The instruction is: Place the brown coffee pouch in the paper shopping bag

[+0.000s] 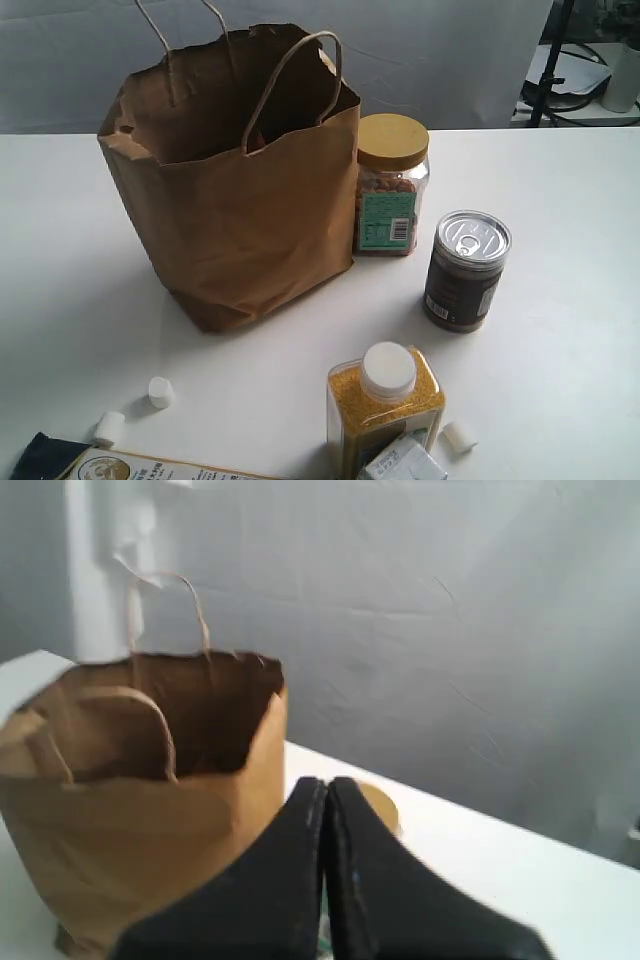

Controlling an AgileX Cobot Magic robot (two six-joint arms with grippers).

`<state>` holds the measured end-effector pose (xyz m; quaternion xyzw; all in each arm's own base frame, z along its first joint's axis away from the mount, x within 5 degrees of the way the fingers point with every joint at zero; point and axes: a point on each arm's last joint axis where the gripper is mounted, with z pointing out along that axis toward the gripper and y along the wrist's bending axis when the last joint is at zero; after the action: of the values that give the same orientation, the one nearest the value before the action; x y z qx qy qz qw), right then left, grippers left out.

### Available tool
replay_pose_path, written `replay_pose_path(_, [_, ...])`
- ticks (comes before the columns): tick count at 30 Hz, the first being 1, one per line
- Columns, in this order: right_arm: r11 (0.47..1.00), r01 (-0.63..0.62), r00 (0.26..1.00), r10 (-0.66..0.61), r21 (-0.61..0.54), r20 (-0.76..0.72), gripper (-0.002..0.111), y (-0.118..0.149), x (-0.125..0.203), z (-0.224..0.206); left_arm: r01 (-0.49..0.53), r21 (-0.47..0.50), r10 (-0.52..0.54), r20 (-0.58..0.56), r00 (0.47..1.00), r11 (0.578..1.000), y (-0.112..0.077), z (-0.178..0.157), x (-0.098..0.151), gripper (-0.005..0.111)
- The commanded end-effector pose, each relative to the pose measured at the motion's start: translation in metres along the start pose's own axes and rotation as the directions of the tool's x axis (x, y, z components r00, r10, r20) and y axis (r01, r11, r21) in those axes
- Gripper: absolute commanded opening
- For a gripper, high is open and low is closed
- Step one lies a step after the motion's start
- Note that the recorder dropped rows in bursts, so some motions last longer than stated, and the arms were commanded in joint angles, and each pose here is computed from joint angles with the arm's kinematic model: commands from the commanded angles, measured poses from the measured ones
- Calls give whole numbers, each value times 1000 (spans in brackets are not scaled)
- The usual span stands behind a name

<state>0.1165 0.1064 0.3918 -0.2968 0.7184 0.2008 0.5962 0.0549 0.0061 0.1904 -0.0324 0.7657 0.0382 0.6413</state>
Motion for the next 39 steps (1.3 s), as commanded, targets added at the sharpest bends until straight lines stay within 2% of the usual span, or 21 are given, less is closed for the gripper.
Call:
replay_pose_path(1, [994,15,1000,-15,110,-5,0,-13,57,-23,-1,-5,1,4,1000,1000,0,0,1,0])
replay_pose_path(5, [980,-25,999,18,198,39,0,-17,109,-33,-1,-5,1,4,1000,1000,0,0,1,0])
replay_pose_path(9, [970,-48,997,33,238,65,0,-16,145,-38,-1,-5,1,4,1000,1000,0,0,1,0])
replay_pose_path(11, [968,-7,999,-3,252,39,0,-15,160,-40,-1,-5,1,4,1000,1000,0,0,1,0])
replay_pose_path(13, [966,-19,999,8,257,45,0,-13,173,-43,-1,-5,1,4,1000,1000,0,0,1,0])
replay_pose_path(20, [958,-50,989,8,282,149,0,-6,207,-59,-1,-5,1,4,1000,1000,0,0,1,0])
replay_pose_path(24, [944,-76,989,31,322,144,0,-7,210,-62,-1,-5,1,4,1000,1000,0,0,1,0])
replay_pose_path(29, [925,-168,976,106,342,193,0,-10,208,-63,-1,-5,1,2,1000,1000,0,0,1,0])
replay_pose_path(39, [924,-174,977,117,341,179,0,-10,210,-63,-1,-5,1,2,1000,1000,0,0,1,0])
